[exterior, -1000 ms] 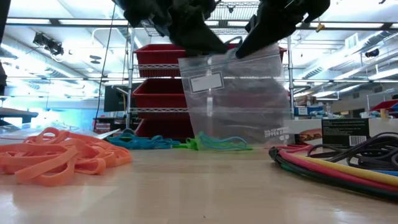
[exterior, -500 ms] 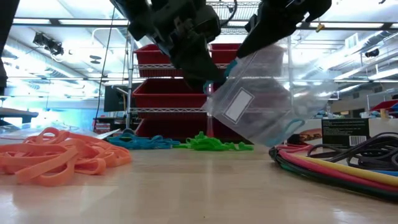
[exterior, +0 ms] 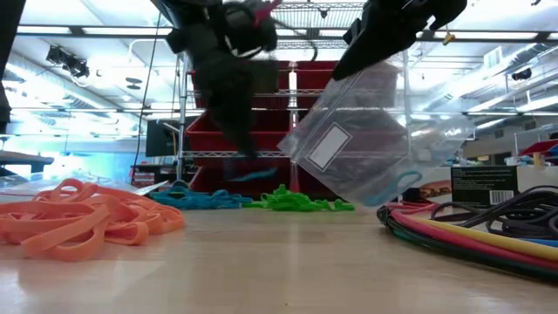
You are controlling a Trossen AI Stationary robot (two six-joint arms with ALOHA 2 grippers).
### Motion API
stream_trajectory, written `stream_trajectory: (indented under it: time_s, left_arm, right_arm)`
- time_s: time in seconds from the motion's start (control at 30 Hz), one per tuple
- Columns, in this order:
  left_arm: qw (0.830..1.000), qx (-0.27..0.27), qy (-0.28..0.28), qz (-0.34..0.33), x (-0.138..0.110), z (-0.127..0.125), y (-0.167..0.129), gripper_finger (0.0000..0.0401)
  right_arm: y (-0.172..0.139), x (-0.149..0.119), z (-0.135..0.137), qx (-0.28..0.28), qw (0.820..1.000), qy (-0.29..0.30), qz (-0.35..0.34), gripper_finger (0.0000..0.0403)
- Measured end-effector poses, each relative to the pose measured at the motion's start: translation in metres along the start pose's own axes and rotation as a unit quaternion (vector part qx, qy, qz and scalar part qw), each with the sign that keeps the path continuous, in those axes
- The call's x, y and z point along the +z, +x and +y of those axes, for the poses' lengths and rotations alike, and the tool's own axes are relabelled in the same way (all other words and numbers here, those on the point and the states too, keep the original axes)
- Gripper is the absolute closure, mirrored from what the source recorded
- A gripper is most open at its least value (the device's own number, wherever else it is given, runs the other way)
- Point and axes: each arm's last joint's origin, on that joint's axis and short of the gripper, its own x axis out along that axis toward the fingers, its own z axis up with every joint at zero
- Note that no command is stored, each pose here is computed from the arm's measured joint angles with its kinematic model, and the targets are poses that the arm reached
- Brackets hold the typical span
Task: Sort rubber bands
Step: Put the blue rubber band into the transparent zip bag
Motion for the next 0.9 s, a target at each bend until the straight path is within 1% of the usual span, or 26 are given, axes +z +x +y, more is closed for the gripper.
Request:
stream_trajectory:
  time_s: [0.07,0.13,0.27,0.37,0.43,0.5,0.6,0.77,0.9]
  left_arm:
    - [0.998,0.042,-0.004,0.041,-0.008,0.006,-0.001,0.0387]
    - [0.995,0.072,-0.007,0.066,-0.016,0.013,0.001,0.0387]
    - [0.992,0.081,-0.028,0.094,-0.035,0.028,0.010,0.0387]
    - [0.990,0.085,-0.050,0.099,-0.048,0.036,0.018,0.0386]
    - [0.990,0.078,-0.056,0.099,-0.054,0.038,0.022,0.0379]
    - [0.992,0.064,-0.055,0.094,-0.054,0.037,0.023,0.0363]
    - [0.994,0.052,-0.046,0.086,-0.051,0.030,0.023,0.0323]
    - [0.996,0.047,-0.034,0.067,-0.038,0.022,0.018,0.0248]
    - [0.997,0.045,-0.026,0.049,-0.027,0.016,0.011,0.0208]
  right_arm:
    - [0.000,0.000,0.000,0.000,1.000,0.000,0.000,0.0403]
    - [0.000,0.000,0.000,0.000,1.000,0.000,0.000,0.0403]
    - [0.000,0.000,0.000,-0.001,1.000,0.001,-0.002,0.0403]
    - [0.000,0.001,0.000,-0.001,1.000,0.001,-0.003,0.0403]
    - [0.000,0.001,0.000,-0.001,1.000,0.001,-0.003,0.0403]
    - [0.000,0.001,0.000,-0.001,1.000,0.002,-0.003,0.0403]
    - [0.000,0.001,0.000,-0.001,1.000,0.002,-0.003,0.0403]
    - [0.000,0.001,0.000,-0.001,1.000,0.005,-0.003,0.0403]
    - [0.000,0.001,0.000,-0.001,1.000,0.013,-0.003,0.0403]
